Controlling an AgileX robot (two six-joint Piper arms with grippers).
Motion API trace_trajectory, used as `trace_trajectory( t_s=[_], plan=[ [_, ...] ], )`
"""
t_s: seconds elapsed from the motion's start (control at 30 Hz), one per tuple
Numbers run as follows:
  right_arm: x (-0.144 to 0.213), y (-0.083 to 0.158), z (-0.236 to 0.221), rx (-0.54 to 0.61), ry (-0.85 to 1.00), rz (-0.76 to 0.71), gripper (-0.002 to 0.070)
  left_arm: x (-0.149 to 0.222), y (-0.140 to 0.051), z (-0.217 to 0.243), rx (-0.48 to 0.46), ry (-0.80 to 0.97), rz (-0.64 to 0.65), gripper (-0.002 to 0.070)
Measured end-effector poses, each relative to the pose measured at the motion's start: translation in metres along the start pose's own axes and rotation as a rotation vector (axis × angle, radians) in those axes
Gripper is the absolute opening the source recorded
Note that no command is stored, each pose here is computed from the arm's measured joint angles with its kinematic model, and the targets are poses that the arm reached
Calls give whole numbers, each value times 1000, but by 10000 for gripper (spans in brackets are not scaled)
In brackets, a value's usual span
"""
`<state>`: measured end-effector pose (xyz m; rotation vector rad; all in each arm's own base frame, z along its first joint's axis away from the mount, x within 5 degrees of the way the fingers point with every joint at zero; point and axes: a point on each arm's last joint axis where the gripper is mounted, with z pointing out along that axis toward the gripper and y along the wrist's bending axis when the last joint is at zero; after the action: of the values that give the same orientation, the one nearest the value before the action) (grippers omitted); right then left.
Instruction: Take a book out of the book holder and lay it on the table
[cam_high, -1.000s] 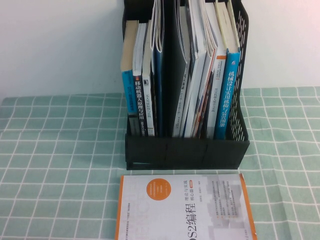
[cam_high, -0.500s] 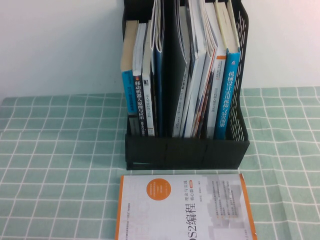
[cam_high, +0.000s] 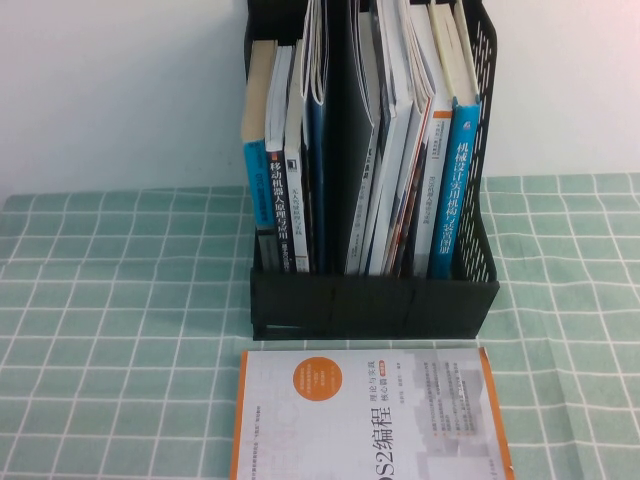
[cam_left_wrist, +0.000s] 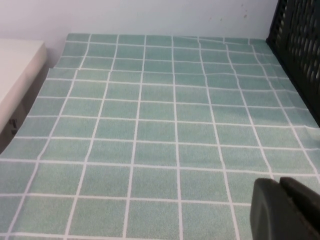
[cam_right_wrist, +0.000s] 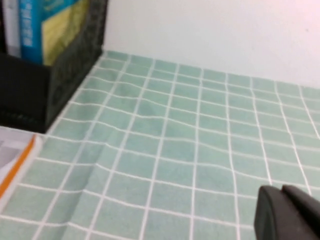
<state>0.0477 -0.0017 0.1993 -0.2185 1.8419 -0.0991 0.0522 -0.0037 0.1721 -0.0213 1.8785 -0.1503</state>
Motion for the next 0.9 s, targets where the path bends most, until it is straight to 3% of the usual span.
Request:
trace_trajectory(
  t_s=[0.23,0.9],
  plan=[
    [30,1,11,85,101,53,-1,0,0,0,0,2,0,-3],
    [30,3,12,68,93,27,-1,0,0,0,-1,2,1,-3]
  ],
)
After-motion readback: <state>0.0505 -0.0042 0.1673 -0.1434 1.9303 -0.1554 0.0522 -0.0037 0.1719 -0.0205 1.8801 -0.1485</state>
